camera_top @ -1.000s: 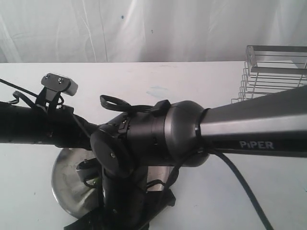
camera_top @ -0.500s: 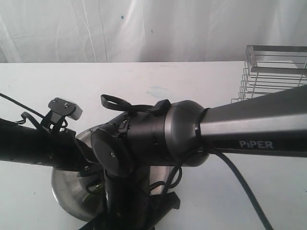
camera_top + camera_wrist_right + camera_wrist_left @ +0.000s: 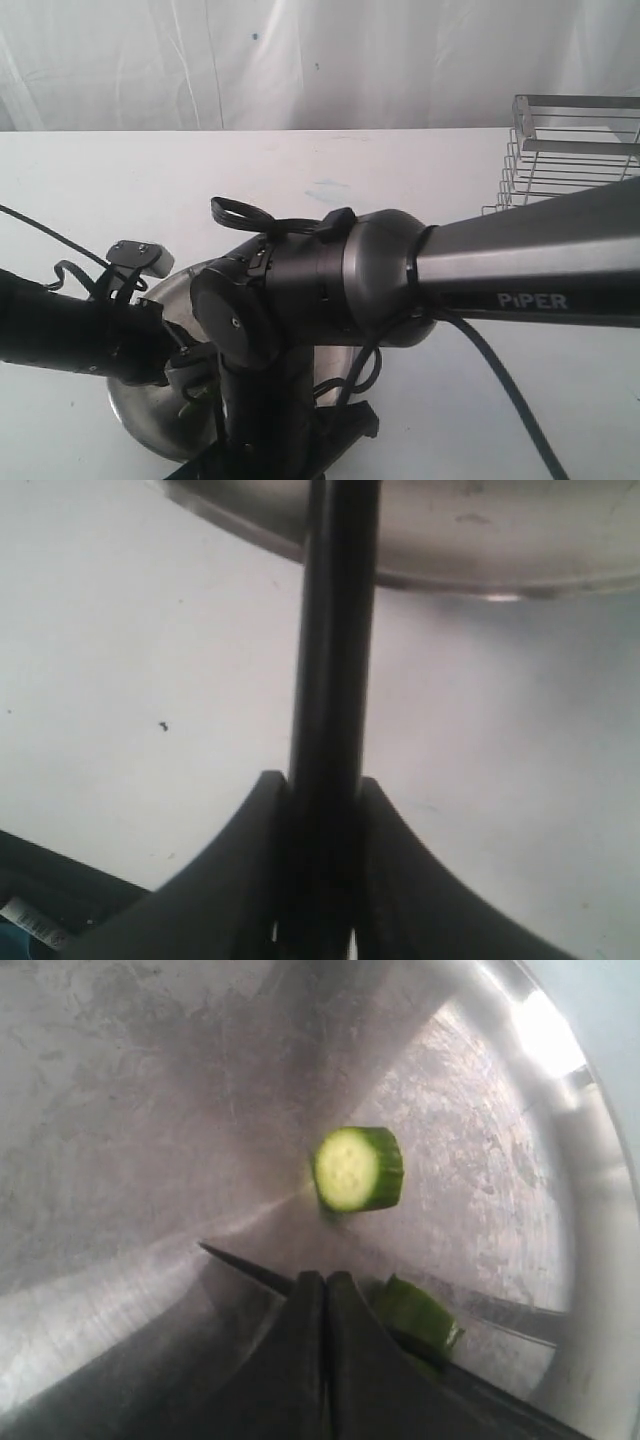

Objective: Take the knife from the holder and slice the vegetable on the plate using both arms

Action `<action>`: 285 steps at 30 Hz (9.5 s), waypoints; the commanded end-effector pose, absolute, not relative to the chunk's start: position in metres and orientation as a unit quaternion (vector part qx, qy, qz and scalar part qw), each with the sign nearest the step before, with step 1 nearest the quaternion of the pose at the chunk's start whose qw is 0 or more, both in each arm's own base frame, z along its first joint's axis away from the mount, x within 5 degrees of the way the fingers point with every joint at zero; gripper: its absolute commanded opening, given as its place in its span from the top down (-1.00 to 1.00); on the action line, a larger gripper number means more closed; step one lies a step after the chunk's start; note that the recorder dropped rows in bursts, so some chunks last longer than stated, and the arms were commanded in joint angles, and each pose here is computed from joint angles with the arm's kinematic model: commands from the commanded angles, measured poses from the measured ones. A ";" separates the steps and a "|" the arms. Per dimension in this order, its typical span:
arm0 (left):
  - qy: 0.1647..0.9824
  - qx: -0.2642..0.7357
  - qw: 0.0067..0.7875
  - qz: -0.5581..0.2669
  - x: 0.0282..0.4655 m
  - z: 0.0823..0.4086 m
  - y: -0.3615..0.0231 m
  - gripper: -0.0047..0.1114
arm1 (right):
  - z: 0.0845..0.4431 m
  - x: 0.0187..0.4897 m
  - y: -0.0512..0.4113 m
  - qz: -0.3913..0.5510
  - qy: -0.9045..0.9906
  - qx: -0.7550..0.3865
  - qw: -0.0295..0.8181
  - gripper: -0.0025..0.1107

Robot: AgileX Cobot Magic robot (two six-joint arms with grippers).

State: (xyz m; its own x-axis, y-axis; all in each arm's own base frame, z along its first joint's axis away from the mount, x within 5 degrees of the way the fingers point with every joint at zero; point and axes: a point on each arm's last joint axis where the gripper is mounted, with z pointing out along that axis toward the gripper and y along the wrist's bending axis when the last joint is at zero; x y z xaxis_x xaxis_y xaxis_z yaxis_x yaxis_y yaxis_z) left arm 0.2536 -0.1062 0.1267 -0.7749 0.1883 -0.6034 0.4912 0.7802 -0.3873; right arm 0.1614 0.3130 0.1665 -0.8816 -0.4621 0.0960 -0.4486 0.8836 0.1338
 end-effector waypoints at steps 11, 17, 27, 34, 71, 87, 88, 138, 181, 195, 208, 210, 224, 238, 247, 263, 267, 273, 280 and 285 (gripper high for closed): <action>0.885 0.189 0.310 -0.293 0.267 0.143 -0.114 0.92 | 0.167 0.165 0.312 -0.053 -0.966 0.246 0.054 0.96; 0.882 0.186 0.339 -0.269 0.267 0.160 -0.109 0.92 | 0.152 0.166 0.312 -0.030 -0.965 0.253 0.066 0.96; 0.881 0.195 0.326 -0.283 0.264 0.156 -0.112 0.92 | 0.152 0.165 0.313 -0.036 -0.964 0.253 0.072 0.96; 0.895 0.178 0.295 -0.284 0.266 0.135 -0.112 0.92 | 0.152 0.165 0.313 -0.036 -0.964 0.252 0.074 0.96; 0.919 0.181 0.156 -0.313 0.255 0.094 -0.117 0.92 | 0.179 0.162 0.301 -0.020 -0.959 0.274 0.062 0.96; 0.872 0.213 0.285 -0.337 0.265 0.171 -0.122 0.92 | 0.179 0.163 0.303 -0.028 -0.960 0.273 0.056 0.96; 0.869 0.215 0.292 -0.337 0.265 0.176 -0.122 0.92 | 0.179 0.163 0.303 -0.029 -0.960 0.273 0.054 0.96; 0.765 0.541 0.305 -0.171 0.197 0.167 -0.131 0.05 | 0.289 0.230 0.204 0.022 -0.958 0.221 -0.182 0.96; 0.818 0.486 0.304 -0.051 0.268 0.134 -0.136 0.92 | 0.260 0.226 0.202 0.006 -0.951 0.240 -0.192 0.96; 0.825 0.488 0.281 -0.038 0.270 0.119 -0.134 0.05 | 0.260 0.224 0.200 0.010 -0.954 0.238 -0.183 0.96; 0.804 0.286 0.516 0.073 0.262 0.264 -0.097 -0.10 | 0.251 0.217 0.211 -0.036 -0.939 0.313 -0.136 0.96; 0.811 0.249 0.524 0.078 0.260 0.269 -0.092 0.34 | 0.243 0.215 0.218 -0.053 -0.933 0.339 -0.112 0.96; 0.889 0.124 0.422 -0.124 0.303 0.214 -0.069 0.92 | 0.197 0.220 0.267 -0.096 -0.913 0.395 -0.027 0.96; 0.878 0.139 0.421 -0.181 0.307 0.221 -0.069 0.92 | 0.179 0.226 0.273 -0.090 -0.920 0.380 -0.018 0.96; 0.883 0.159 0.382 -0.222 0.309 0.201 -0.078 0.92 | 0.169 0.227 0.274 -0.084 -0.921 0.379 -0.006 0.96; 0.896 0.119 0.333 -0.267 0.318 0.168 -0.084 0.92 | 0.163 0.227 0.274 -0.081 -0.923 0.376 0.001 0.96; 0.879 0.132 0.347 -0.298 0.317 0.173 -0.089 0.92 | 0.163 0.227 0.274 -0.081 -0.923 0.376 0.001 0.96; 0.883 0.139 0.342 -0.290 0.319 0.166 -0.089 0.92 | 0.163 0.227 0.274 -0.081 -0.923 0.376 0.001 0.96; 0.897 0.147 0.301 -0.287 0.320 0.136 -0.089 0.92 | 0.163 0.227 0.274 -0.081 -0.923 0.375 0.001 0.96; 0.904 0.149 0.279 -0.287 0.319 0.121 -0.090 0.92 | 0.163 0.227 0.274 -0.081 -0.924 0.374 0.001 0.96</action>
State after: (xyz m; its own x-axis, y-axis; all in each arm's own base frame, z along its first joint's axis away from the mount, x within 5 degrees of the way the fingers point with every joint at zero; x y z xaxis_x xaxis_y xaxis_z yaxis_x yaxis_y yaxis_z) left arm 0.3209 -0.0896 0.1290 -0.7883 0.0915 -0.6085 0.4224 0.7996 -0.4269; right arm 0.2263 0.2738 0.1616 -0.7141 -0.6979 -0.0543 -0.6969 0.7015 0.1488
